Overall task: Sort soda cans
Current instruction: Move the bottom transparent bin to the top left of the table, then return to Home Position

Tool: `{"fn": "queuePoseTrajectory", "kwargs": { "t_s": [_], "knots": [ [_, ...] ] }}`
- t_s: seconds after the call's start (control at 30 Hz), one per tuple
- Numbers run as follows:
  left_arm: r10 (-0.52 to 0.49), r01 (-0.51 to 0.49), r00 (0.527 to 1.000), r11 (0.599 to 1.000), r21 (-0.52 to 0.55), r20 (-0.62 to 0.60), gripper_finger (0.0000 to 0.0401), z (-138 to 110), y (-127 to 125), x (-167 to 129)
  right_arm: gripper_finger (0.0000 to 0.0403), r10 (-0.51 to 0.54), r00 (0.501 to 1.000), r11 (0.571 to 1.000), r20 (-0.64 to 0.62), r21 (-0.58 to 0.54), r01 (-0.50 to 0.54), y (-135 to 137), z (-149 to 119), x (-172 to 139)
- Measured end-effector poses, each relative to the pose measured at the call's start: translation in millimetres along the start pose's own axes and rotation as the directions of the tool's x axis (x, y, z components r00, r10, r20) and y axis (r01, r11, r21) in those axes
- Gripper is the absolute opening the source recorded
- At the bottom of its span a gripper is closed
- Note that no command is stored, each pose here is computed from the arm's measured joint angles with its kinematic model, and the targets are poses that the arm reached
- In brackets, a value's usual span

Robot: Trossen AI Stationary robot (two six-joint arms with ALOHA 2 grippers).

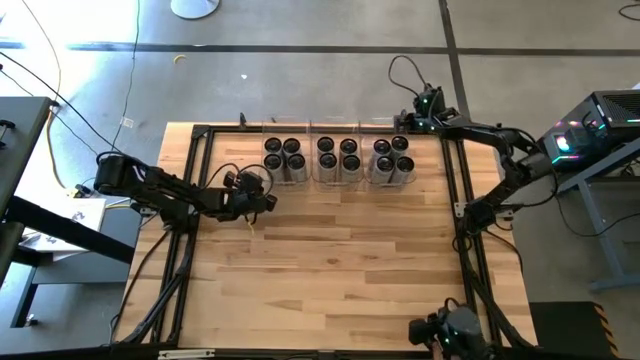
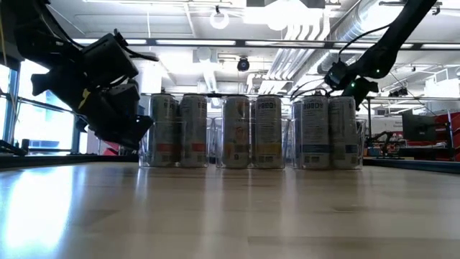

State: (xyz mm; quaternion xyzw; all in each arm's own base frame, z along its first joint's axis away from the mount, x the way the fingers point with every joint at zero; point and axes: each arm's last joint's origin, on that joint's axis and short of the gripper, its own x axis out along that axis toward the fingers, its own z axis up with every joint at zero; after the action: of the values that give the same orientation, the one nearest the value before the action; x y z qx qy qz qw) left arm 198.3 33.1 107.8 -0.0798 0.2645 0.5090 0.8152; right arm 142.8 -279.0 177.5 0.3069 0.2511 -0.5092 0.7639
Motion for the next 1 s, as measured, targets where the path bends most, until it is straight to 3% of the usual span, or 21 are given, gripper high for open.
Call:
{"fn": "queuePoseTrajectory", "kwargs": {
  "t_s": [0.2, 0.37, 0.63, 0.8, 1.0],
  "knots": [
    [-0.008, 0.009, 1.0, 1.0, 0.027, -0.017, 0.0, -3.8, -1.7, -4.5, 0.0, -0.001, 0.997, 1.0, 0.078, -0.012, 0.002, -1.5, 13.1, -24.0],
    [-0.038, 0.039, 0.998, 0.999, 0.018, -0.04, 0.0, -7.4, -2.1, -14.1, 0.0, -0.018, 0.984, 0.995, 0.177, -0.09, 0.035, 1.0, 24.5, -60.0],
    [-0.178, 0.179, 0.984, 0.983, -0.041, 0.02, 0.0, 8.5, 1.9, -45.2, 0.0, 0.054, 0.927, 0.977, 0.372, -0.211, 0.028, 18.5, 24.6, -157.3],
    [-0.313, 0.323, 0.938, 0.945, -0.052, 0.148, 0.0, 29.2, 5.0, -70.3, 0.0, 0.234, 0.864, 0.941, 0.447, -0.326, -0.087, 34.1, -2.5, -227.7],
    [-0.425, 0.455, 0.849, 0.89, -0.025, 0.315, 0.0, 51.8, 7.6, -95.1, 0.0, 0.53, 0.781, 0.823, 0.329, -0.424, -0.379, 29.9, -51.4, -283.8]
  ]
}}
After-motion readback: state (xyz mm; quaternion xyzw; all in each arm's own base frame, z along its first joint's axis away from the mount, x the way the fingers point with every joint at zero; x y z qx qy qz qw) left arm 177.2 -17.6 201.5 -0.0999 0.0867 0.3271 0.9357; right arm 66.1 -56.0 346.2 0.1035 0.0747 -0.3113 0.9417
